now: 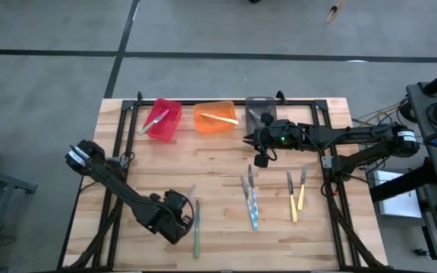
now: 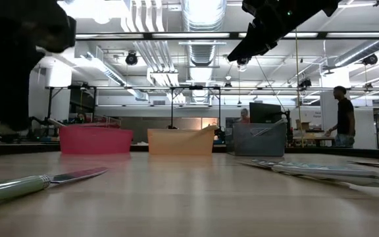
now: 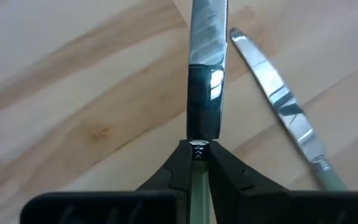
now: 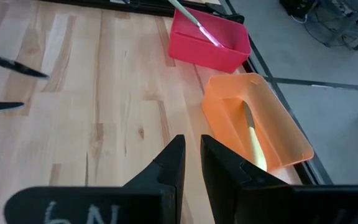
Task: Sort silverware by color (type)
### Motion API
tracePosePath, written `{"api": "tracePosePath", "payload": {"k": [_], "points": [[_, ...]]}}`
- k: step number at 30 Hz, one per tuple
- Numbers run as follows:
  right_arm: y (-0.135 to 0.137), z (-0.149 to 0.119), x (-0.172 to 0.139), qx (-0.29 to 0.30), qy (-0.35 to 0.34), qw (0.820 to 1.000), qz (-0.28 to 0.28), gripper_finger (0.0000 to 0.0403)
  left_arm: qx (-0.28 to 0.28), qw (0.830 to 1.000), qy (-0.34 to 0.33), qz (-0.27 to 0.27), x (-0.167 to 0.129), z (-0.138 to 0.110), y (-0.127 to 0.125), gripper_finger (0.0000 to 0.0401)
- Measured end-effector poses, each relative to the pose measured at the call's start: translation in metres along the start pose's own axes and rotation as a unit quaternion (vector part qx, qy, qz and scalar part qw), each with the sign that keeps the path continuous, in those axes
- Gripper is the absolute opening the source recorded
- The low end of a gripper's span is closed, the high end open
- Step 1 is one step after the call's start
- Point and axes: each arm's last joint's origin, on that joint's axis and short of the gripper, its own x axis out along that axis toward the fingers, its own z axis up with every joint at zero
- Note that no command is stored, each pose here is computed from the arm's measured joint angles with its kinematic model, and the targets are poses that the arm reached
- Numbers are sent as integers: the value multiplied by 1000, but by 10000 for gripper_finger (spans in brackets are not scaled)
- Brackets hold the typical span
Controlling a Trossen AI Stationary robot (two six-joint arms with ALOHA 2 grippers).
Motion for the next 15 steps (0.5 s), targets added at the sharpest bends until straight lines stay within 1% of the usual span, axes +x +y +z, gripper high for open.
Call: {"api": "tracePosePath", "payload": {"k": [10, 13, 15], "points": [[0, 0, 0, 0, 0, 1000, 0, 43, -1, 1000, -4, 3, -31, 15, 18, 15], [0, 0, 0, 1, 0, 1000, 0, 43, -3, 1000, -4, -1, -41, 22, 25, 15], [0, 0, 0, 1, 0, 1000, 0, 43, -1, 1000, -5, 7, -47, 30, 31, 16]]}}
